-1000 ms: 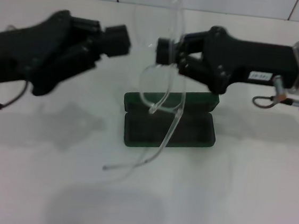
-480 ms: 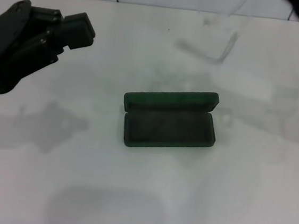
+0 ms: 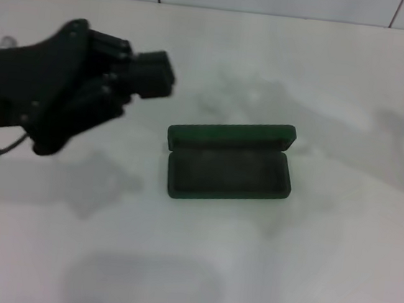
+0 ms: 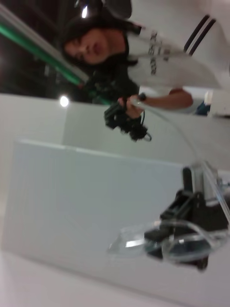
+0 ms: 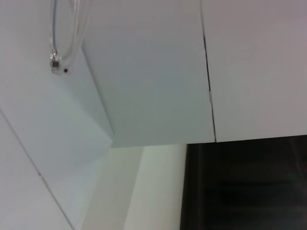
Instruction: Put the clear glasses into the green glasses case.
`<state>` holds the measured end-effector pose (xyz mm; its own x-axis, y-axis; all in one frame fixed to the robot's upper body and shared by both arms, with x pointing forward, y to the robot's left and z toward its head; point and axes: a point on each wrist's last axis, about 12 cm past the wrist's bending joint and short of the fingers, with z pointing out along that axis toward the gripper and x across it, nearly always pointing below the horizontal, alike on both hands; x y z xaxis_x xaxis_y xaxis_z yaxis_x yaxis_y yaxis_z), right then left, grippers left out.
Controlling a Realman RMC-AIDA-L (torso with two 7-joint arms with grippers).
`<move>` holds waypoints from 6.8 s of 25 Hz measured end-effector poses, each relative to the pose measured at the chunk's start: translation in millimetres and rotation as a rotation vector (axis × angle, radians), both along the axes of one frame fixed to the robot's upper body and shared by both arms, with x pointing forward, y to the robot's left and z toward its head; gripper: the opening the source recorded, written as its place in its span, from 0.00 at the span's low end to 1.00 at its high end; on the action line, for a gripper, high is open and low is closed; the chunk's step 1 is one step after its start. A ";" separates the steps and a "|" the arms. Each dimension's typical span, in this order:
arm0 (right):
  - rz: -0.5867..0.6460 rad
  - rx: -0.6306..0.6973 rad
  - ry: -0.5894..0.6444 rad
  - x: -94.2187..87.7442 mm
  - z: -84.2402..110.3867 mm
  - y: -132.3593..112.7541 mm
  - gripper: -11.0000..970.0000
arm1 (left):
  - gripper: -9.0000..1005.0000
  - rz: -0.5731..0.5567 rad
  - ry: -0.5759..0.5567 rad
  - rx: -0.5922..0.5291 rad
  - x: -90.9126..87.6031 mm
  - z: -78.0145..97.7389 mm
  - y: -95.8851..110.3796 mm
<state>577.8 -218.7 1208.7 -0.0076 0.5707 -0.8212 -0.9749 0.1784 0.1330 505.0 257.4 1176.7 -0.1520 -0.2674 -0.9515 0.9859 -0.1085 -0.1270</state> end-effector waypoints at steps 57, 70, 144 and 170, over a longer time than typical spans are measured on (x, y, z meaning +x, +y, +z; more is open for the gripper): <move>-0.026 -0.067 0.004 2.9 -27.6 33.4 0.13 | 0.06 -0.013 -0.056 -0.108 7.6 1.2 -35.9; 0.034 -0.118 0.014 -4.1 -36.0 45.3 0.13 | 0.06 0.006 -0.063 -0.130 7.8 2.6 -32.8; 0.278 -0.242 0.007 -34.3 -50.2 78.9 0.13 | 0.06 0.045 -0.026 -0.141 10.3 -3.7 -29.6; 0.196 -0.269 0.036 -26.1 -54.8 74.8 0.13 | 0.06 0.097 -0.032 -0.144 10.5 -5.0 -20.2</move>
